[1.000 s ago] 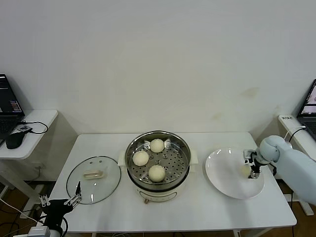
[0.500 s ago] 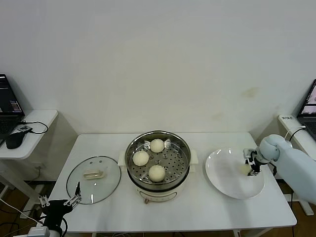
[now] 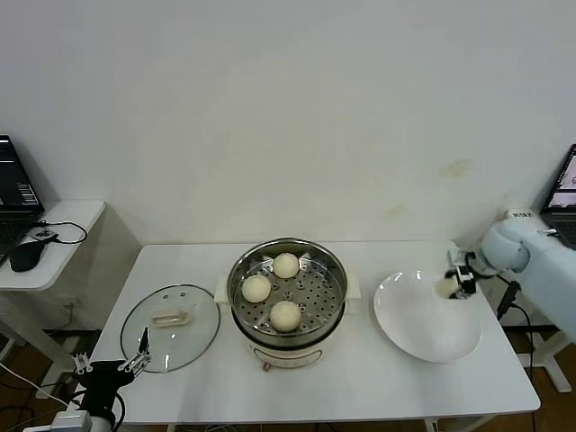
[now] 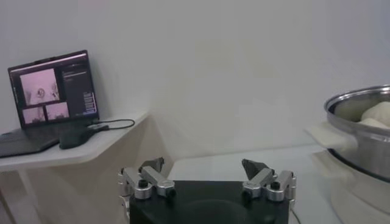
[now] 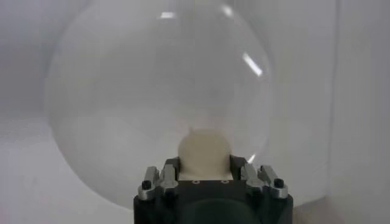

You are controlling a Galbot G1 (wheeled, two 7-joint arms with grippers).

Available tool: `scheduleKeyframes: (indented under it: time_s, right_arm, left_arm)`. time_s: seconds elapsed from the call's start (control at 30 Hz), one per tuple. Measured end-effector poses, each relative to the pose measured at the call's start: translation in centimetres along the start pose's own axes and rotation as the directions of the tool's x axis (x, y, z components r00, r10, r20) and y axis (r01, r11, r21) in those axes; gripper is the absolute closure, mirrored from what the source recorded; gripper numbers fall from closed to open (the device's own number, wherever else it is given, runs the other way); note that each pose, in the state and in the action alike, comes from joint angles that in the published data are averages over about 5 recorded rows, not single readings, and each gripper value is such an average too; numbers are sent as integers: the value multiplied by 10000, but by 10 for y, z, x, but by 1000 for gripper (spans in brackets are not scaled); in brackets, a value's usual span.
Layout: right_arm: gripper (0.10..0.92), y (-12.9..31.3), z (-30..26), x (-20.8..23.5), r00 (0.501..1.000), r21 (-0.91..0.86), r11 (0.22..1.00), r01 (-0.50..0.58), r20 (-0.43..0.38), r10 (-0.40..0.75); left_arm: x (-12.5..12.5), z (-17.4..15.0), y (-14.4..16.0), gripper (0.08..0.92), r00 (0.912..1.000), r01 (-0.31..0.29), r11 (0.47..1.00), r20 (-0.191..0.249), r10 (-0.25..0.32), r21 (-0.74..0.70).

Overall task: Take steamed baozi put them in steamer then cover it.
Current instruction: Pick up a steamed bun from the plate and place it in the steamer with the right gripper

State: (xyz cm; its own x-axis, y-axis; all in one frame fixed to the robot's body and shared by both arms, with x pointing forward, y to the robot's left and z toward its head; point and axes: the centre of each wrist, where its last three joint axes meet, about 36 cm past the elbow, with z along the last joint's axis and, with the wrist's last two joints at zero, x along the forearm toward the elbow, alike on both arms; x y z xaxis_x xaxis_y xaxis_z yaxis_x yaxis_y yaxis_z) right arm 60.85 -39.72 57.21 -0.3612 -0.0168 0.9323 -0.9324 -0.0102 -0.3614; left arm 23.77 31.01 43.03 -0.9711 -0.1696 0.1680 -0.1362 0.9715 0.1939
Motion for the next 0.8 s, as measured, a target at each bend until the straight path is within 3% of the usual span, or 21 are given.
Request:
scheduleKeyframes:
  time_s: [0.43,0.6,0.8]
  right_arm:
    - [479,-33,-122,109,9653,302,9937,-1082,2420,978]
    - [479,-26,-176,119,9509,481,9956,-804,3033,621]
    - [477,-12,-222,106,9478,701,9968,-373,3186,130]
  left_arm:
    - [-1,-2,-4,177,9999,-52,10000,87,51,70]
    - [-1,-4,-6,177,9999,-50,9999,164,48,130]
    - [-1,-4,-6,177,9998,-9,9999,185,6,139]
